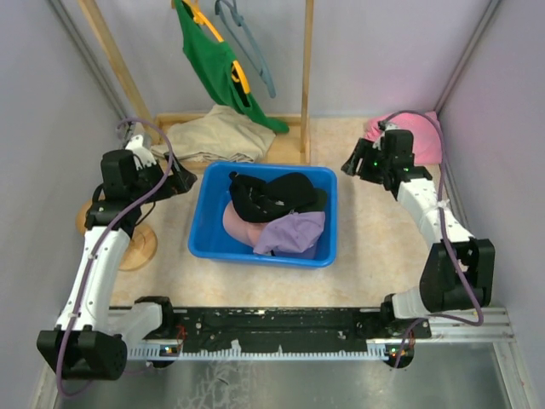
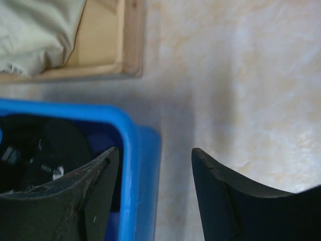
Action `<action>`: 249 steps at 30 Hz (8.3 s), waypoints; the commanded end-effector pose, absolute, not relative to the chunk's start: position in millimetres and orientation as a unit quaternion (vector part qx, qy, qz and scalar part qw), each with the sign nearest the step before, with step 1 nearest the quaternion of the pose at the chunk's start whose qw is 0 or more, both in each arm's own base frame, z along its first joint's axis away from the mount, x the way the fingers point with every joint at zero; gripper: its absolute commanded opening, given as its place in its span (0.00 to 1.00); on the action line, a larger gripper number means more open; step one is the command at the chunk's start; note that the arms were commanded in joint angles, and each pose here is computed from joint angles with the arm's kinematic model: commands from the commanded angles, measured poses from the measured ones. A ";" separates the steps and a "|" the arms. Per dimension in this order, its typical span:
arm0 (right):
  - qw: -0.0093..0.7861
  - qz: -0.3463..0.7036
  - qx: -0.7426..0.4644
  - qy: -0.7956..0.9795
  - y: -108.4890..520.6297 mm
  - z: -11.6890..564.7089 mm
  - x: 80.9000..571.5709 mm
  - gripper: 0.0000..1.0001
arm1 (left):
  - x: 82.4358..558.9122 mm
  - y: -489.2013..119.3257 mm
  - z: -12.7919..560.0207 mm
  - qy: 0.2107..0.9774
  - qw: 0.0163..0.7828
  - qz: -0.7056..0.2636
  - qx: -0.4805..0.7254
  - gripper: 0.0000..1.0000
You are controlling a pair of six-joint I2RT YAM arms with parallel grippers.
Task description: Stack the hats
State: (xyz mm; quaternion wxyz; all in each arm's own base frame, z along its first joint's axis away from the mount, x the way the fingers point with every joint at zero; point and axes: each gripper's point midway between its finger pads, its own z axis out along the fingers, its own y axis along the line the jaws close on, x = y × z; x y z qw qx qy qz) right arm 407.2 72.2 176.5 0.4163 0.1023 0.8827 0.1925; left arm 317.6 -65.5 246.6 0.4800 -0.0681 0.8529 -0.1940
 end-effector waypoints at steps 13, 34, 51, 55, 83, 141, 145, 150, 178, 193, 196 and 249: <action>0.322 0.224 0.025 0.920 157.7 143.7 337.3 0.62 | 302.3 -58.6 290.5 0.845 0.501 -0.175 -0.065 0.99; 0.357 -0.004 0.182 0.916 -33.5 152.5 344.2 0.00 | 311.4 -64.2 296.5 0.850 0.491 -0.184 -0.049 0.99; 0.366 -0.054 0.393 0.842 -182.2 151.2 317.9 0.00 | 311.0 -69.6 279.2 0.860 0.469 -0.195 -0.042 0.99; 0.376 -0.062 0.436 0.815 -208.1 159.7 301.2 0.00 | 307.4 -71.6 278.5 0.860 0.467 -0.201 -0.037 0.99; 0.435 0.148 0.680 0.571 -104.9 128.8 327.6 0.00 | 285.9 -75.9 273.1 0.855 0.468 -0.219 -0.046 0.99; 0.657 0.199 0.406 0.603 -22.0 311.5 339.0 0.87 | 453.5 -29.6 131.6 0.847 0.483 -0.027 -0.221 0.00; 0.653 0.198 0.400 0.612 -19.6 305.9 338.1 0.87 | 480.4 -16.5 114.7 0.850 0.473 0.028 -0.231 0.00; 0.659 0.191 0.388 0.616 -20.0 310.3 335.2 0.87 | 502.4 2.3 80.7 0.865 0.432 0.078 -0.244 0.00; 0.662 0.191 0.274 0.671 5.6 300.3 350.7 0.87 | 526.4 44.3 99.6 0.856 0.442 0.041 -0.265 0.00; 0.629 0.259 0.204 0.704 44.7 283.9 359.2 0.88 | 396.1 -18.2 262.5 0.809 0.542 -0.046 -0.222 0.61; 0.622 0.272 0.193 0.708 52.0 282.4 358.5 0.88 | 366.9 5.4 289.5 0.794 0.553 -0.027 -0.249 0.66; 0.558 0.276 0.078 0.779 116.9 274.2 355.7 0.90 | 240.6 151.6 190.9 0.742 0.453 -0.018 -0.494 0.99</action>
